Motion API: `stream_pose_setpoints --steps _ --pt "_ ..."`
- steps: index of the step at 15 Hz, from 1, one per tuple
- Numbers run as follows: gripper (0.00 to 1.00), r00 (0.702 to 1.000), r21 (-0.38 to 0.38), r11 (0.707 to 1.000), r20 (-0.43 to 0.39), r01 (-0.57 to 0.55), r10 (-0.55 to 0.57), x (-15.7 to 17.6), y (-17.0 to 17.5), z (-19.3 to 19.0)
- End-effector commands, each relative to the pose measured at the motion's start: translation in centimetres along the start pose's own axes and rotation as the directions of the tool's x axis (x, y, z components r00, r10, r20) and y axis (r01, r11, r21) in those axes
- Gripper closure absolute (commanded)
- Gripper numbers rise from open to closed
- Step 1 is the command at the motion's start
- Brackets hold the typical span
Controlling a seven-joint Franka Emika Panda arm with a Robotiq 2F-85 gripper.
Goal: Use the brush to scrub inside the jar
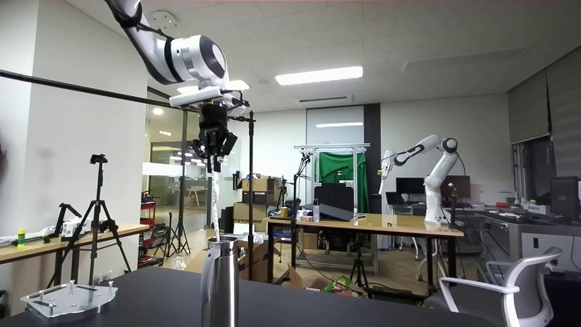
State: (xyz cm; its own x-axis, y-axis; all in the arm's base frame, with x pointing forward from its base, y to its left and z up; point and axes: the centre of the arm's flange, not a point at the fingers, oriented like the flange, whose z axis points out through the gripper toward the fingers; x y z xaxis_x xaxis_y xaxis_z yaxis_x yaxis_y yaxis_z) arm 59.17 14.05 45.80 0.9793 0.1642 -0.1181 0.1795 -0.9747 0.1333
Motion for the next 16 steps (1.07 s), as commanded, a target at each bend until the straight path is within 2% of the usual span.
stream_pose_setpoints --steps 1,6,10,12,14,16 --pt "0.96 0.999 -0.004 0.999 -0.02 -0.047 0.047 -0.8 0.4 -2.0" --pt "0.96 0.975 0.046 0.976 -0.057 -0.214 0.216 1.2 1.4 5.8" --pt "0.96 0.964 0.041 0.966 -0.059 -0.256 0.258 2.7 0.8 11.4" --pt "0.96 0.964 0.034 0.967 -0.079 -0.253 0.255 3.0 0.3 11.2" --pt "0.96 0.964 0.032 0.97 -0.108 -0.239 0.241 2.5 0.1 8.2" --pt "0.96 0.972 0.011 0.976 -0.095 -0.217 0.217 1.8 -0.3 5.3"
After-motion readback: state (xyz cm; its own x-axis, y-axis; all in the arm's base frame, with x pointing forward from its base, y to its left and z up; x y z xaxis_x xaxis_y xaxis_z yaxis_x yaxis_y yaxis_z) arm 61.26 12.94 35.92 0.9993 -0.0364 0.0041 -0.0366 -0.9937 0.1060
